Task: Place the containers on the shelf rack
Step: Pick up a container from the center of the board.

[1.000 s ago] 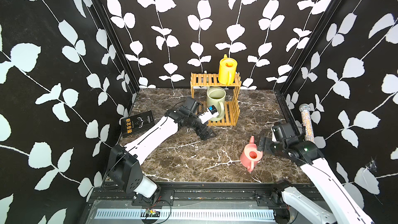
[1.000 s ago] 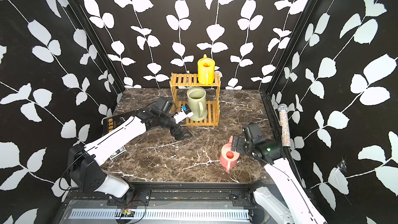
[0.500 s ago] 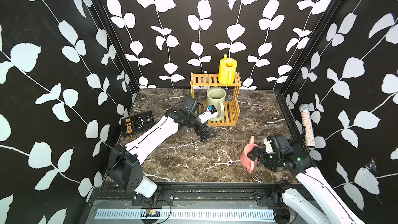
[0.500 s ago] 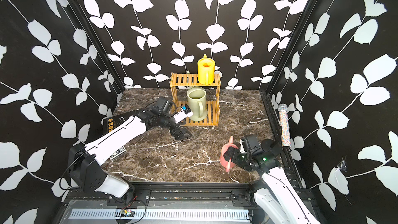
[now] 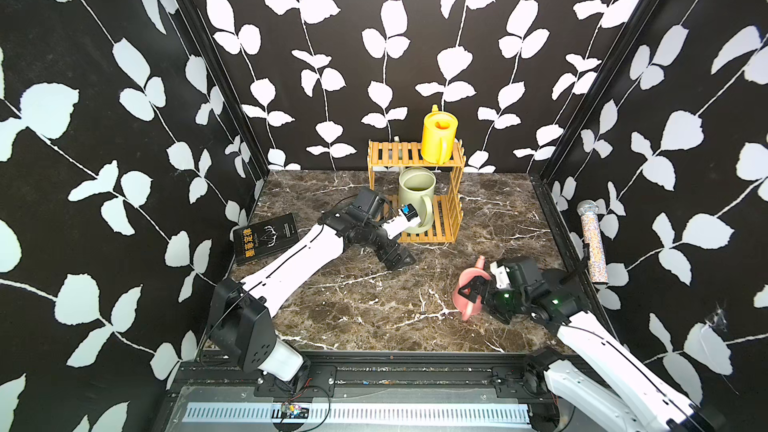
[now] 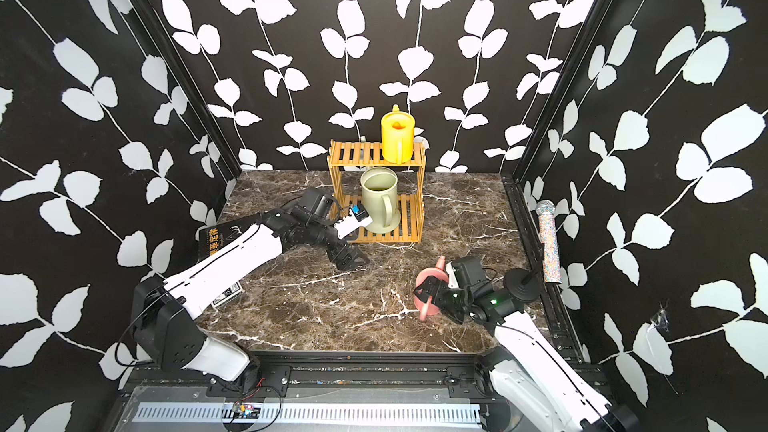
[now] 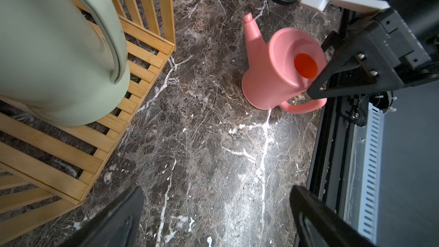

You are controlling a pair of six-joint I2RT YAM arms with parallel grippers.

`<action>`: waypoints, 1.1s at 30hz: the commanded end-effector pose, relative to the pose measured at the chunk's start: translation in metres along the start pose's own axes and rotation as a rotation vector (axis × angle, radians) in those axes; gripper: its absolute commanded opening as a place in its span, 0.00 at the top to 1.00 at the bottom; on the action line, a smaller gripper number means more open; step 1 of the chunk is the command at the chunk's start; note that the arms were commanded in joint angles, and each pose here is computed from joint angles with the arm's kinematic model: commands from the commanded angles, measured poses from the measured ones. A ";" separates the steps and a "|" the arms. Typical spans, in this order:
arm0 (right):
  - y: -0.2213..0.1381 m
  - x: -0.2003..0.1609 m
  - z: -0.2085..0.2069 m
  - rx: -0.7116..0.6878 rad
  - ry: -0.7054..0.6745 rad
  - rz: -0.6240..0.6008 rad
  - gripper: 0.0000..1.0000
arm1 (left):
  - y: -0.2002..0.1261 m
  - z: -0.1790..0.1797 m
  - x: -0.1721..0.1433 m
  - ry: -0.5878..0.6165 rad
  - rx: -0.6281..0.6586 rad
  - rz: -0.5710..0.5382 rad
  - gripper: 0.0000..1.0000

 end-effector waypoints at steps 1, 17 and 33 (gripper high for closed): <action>0.008 0.009 0.026 0.089 -0.019 -0.038 0.03 | -0.002 -0.007 -0.008 0.008 -0.008 0.019 0.01; 0.038 0.026 0.079 0.157 -0.065 -0.117 0.10 | 0.015 -0.005 -0.022 -0.024 -0.009 0.027 0.01; -0.048 0.036 0.057 0.071 -0.107 -0.320 0.07 | 0.063 -0.023 -0.006 0.036 -0.021 0.017 0.05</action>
Point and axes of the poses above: each gripper's point midway between its finger pads, its own y axis out along the fingers, its own z axis along the line the jaws close on, x = y × z, the point moved 4 cm from there along -y, back along the fingers, and after that the axes turned 14 degrees about y, right-handed, at the moved point
